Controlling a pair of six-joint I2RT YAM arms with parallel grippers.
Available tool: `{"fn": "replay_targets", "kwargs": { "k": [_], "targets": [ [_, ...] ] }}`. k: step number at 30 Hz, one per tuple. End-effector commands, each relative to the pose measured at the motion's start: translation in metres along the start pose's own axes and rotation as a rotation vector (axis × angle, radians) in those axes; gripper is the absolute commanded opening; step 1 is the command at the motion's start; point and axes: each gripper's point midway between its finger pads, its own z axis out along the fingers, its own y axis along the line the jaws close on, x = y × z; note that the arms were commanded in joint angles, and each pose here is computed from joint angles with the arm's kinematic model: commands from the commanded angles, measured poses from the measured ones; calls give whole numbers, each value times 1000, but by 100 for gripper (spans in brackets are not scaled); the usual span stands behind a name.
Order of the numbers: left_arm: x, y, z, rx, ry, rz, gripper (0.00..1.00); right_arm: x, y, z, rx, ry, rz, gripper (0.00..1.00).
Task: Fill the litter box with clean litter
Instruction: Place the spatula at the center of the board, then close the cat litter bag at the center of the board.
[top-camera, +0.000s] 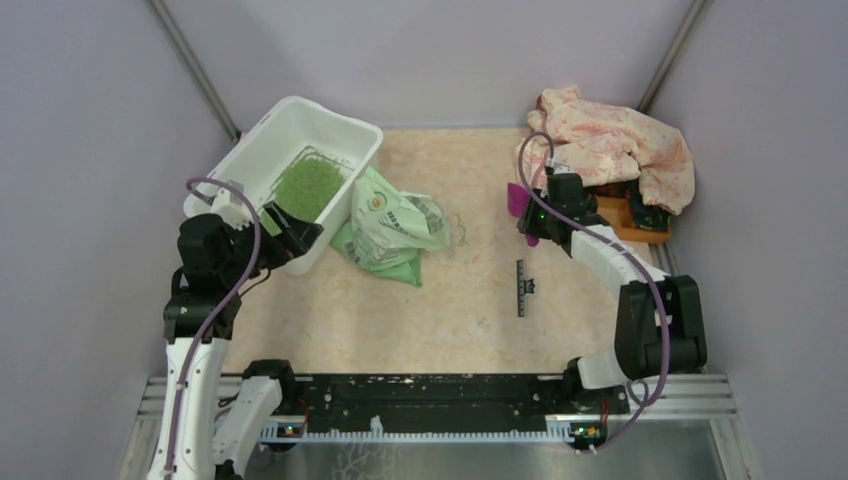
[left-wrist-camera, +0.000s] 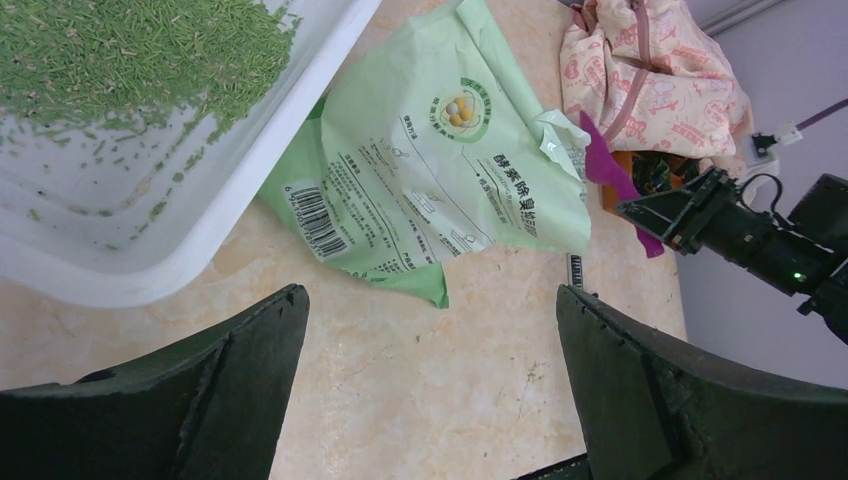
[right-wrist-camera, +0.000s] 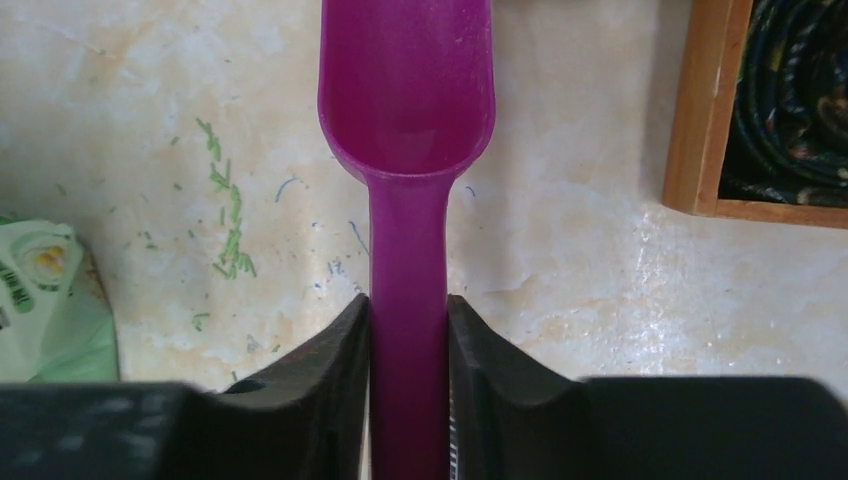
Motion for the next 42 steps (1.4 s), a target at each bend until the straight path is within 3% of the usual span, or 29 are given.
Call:
{"fn": "replay_targets", "kwargs": {
  "k": [1,5,8,16,23,26,31,38,42],
  "targets": [
    [-3,-6,3,43,-19,-12,99,-8,-2,16,4,-23,-33,39],
    [-5,-6,4,36,-16,-6,99,-11,3,6,-33,-60,-51,53],
    [-6,-6,5,36,-12,-2,99,-22,26,-12,-145,-107,-89,58],
    [-19,-13,14,51,-3,12,99,-52,188,-93,-729,-262,-432,61],
    [-27,-20,9,61,-22,17,99,-75,266,-66,-928,-197,-620,63],
    [-24,-18,7,53,-17,22,99,-71,288,-55,-1037,-179,-641,71],
    [-21,-17,5,49,-7,23,99,-57,313,-23,-981,-156,-727,73],
    [-21,-17,7,48,0,23,99,-30,338,-15,-1104,-69,-731,74],
    [-21,-18,7,53,0,21,99,-4,342,3,-1016,6,-796,71]
  ]
}}
